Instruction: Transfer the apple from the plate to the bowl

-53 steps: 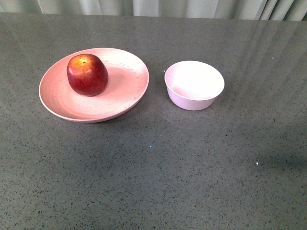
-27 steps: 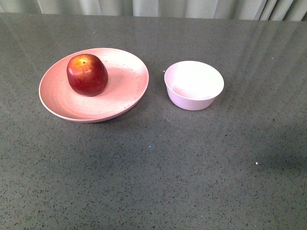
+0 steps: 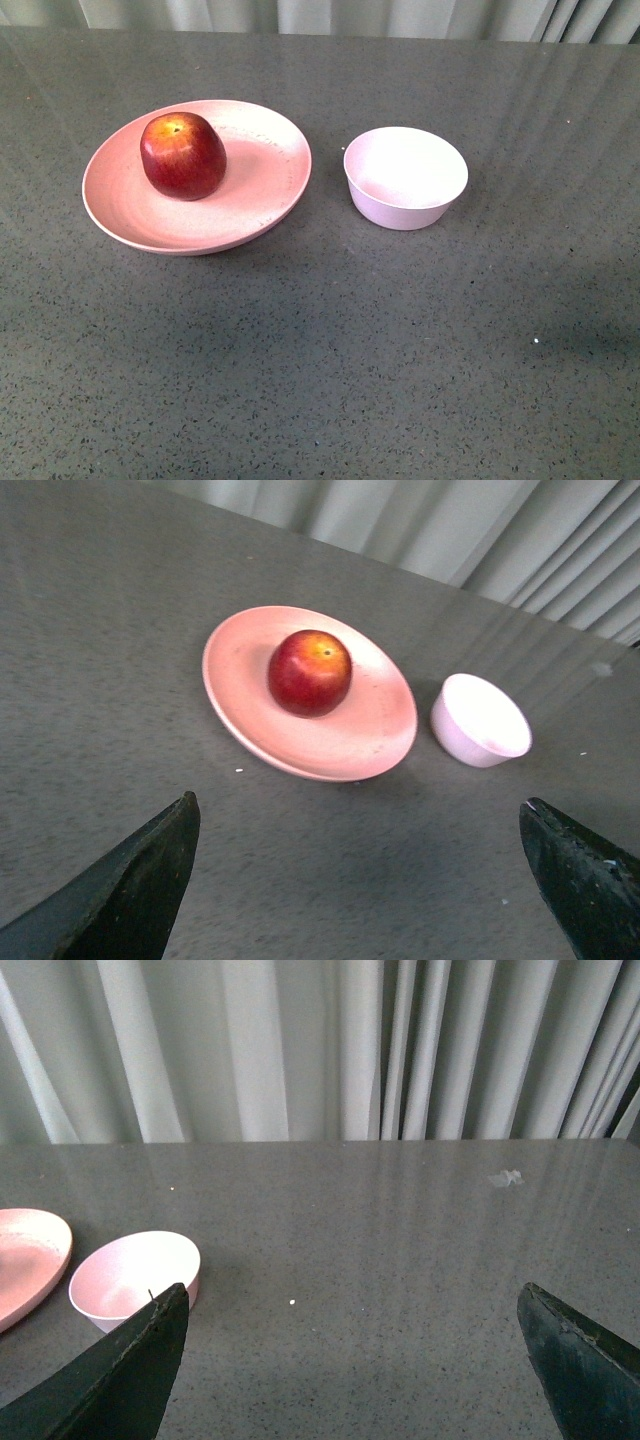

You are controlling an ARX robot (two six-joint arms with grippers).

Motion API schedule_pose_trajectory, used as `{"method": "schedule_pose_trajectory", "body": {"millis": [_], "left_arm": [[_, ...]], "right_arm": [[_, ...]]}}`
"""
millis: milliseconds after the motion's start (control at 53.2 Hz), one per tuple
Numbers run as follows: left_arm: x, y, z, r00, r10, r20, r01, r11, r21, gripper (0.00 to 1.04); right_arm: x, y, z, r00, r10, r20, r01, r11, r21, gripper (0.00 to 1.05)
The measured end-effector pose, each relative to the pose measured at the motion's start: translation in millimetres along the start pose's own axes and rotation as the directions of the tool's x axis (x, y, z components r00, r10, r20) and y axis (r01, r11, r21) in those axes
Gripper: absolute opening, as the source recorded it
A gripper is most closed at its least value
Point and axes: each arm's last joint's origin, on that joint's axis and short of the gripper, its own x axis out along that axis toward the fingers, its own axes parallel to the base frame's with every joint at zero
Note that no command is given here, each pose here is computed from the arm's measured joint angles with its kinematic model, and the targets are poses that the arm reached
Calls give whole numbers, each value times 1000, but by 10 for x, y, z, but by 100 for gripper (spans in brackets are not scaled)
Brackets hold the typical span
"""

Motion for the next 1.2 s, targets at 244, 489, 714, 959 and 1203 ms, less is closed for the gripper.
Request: {"method": "schedule_pose_trajectory", "body": {"millis": [244,489,714,959,1203], "left_arm": [[564,-4,335,1000,-13,-6,12,998,-64,96],[1218,37,343,995,21,-93,-27,997,-69,96],[1712,15,255,987,41,-156,-45,999,-25,96],[2109,2,167,977,63,-203,-46,995,87,96],[2353,27,65,968,94,-232,-59,986,154,96]], "right_arm": [[-1,-1,1,1000,-3,1,3,1000,0,96],[0,-1,0,1000,-3,0,3,1000,0,96],[0,-1,0,1000,-3,0,3,1000,0,96],[0,-1,0,1000,-3,0,3,1000,0,96],[0,-1,0,1000,-3,0,3,1000,0,96]]}}
